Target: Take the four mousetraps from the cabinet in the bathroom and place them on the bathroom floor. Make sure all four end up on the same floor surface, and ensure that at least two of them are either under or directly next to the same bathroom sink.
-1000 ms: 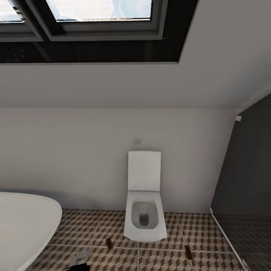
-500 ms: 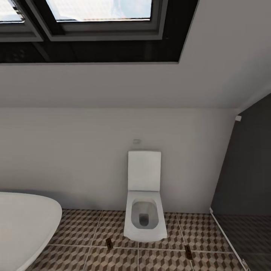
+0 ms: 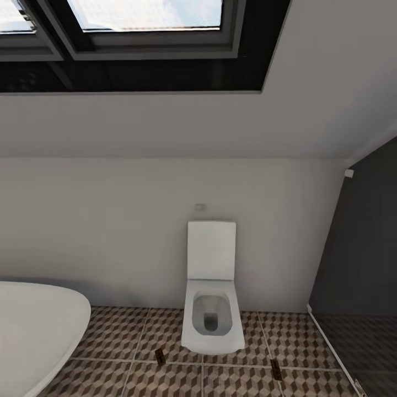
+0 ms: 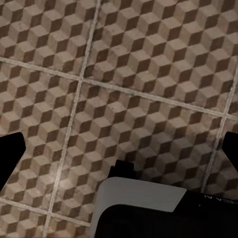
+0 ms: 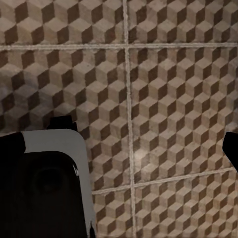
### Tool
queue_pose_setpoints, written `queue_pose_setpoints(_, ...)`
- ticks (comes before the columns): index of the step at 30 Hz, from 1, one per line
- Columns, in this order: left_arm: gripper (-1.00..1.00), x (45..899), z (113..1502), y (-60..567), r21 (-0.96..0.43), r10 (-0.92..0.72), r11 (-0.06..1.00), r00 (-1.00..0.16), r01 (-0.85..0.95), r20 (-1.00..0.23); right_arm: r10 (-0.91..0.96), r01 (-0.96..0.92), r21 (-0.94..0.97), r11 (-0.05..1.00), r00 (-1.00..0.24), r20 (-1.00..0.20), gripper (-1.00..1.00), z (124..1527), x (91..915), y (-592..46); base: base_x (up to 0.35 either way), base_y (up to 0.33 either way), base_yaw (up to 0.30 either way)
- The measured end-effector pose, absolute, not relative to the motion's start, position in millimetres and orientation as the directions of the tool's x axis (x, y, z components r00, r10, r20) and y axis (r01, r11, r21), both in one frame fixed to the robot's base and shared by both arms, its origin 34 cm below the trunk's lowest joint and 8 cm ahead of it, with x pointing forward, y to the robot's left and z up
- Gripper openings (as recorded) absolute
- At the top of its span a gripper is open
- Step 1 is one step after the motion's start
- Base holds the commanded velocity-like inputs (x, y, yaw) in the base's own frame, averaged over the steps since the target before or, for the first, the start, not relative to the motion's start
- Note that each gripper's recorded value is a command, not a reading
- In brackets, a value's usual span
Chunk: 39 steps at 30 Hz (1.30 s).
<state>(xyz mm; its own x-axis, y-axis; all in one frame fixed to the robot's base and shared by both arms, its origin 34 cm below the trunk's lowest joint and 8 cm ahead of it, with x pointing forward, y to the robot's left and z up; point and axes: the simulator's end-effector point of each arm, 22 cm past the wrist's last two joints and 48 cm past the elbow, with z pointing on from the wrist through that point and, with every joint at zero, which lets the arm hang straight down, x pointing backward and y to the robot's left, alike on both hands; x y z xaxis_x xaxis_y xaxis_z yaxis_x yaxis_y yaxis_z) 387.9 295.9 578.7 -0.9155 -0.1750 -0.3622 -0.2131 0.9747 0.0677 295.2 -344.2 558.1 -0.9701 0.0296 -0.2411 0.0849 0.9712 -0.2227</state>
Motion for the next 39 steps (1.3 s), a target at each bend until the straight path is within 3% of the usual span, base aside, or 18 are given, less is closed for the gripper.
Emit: queue_pose_setpoints(39,1.0,339,564,298,0.084,-0.177,0.974,-0.934,-0.212,-0.31,0.025,0.065,-0.193,0.979,-0.978,-0.206,1.0,549,256,-338,0.0,0.0,0.0)
